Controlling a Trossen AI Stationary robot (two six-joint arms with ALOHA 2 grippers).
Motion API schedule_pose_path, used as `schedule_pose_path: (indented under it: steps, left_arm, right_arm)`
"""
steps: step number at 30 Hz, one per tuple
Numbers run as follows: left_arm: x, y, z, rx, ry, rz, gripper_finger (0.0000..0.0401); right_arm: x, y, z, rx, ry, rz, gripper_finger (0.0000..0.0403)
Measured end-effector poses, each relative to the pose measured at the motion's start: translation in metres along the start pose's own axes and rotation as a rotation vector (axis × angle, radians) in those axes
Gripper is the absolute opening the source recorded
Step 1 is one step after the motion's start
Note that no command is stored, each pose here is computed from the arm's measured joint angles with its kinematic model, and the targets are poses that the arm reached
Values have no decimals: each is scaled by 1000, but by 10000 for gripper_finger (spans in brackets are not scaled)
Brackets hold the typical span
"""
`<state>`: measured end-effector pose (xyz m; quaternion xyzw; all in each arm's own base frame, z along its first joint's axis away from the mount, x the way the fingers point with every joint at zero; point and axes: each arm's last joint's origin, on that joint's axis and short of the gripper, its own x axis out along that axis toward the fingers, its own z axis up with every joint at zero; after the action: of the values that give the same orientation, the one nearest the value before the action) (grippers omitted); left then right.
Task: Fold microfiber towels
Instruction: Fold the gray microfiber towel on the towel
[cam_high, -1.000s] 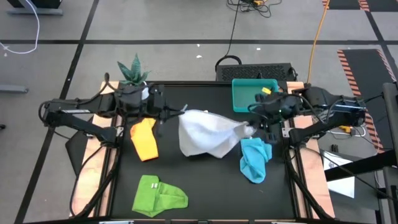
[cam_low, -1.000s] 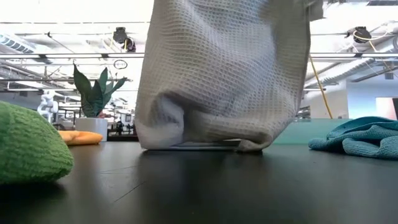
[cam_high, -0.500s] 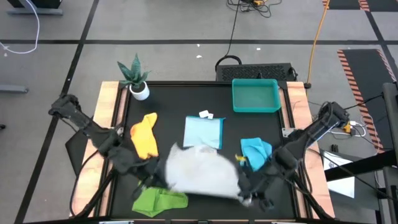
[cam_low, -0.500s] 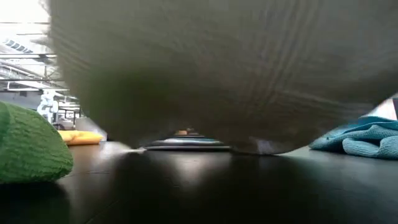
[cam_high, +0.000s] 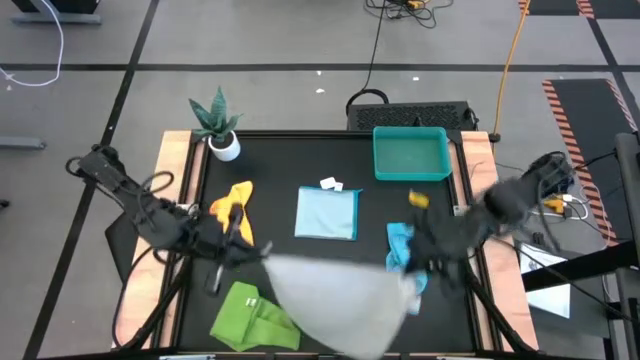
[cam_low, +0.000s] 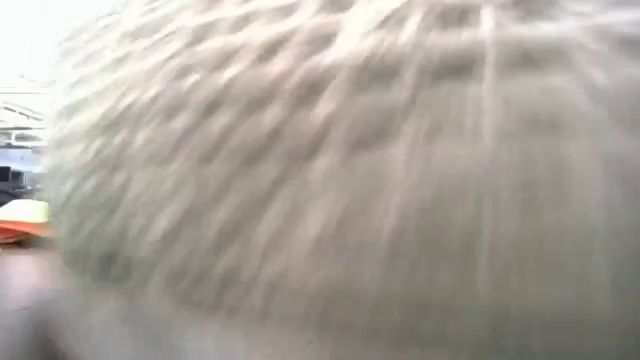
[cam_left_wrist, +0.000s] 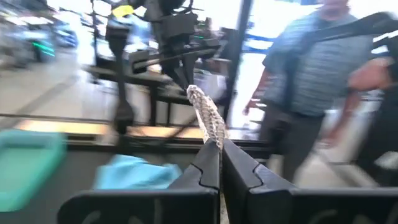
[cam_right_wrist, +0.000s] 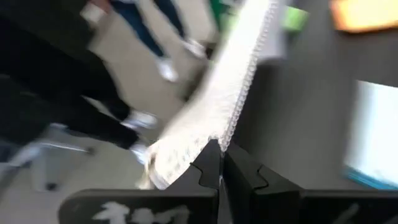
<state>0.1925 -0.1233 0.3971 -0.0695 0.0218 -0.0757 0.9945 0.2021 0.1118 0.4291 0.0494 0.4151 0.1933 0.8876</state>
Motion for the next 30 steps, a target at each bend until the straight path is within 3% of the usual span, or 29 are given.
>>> schedule_pose_path:
  steps: [8,11,14,18,22,26,30]
  left_arm:
    - [-8,54,25,129,-96,154,0]
    - [-12,61,31,151,-128,141,0]
    - [-12,55,29,133,-116,65,0]
    - [1,32,1,72,87,-36,0]
    - [22,-4,-42,31,322,-79,0]
    - [39,-48,-87,-42,462,-102,0]
    - [52,-92,-138,-111,520,-50,0]
  right_arm:
    - [-76,-56,20,-187,-4,-240,0]
    - [-93,-58,32,-261,-65,-270,0]
    - [-85,-51,36,-277,-30,-232,0]
    - [-36,-37,29,-199,177,-123,0]
    - [42,-13,10,-155,318,-21,0]
    - [125,13,-26,-66,300,138,0]
    - [186,27,-72,77,202,232,0]
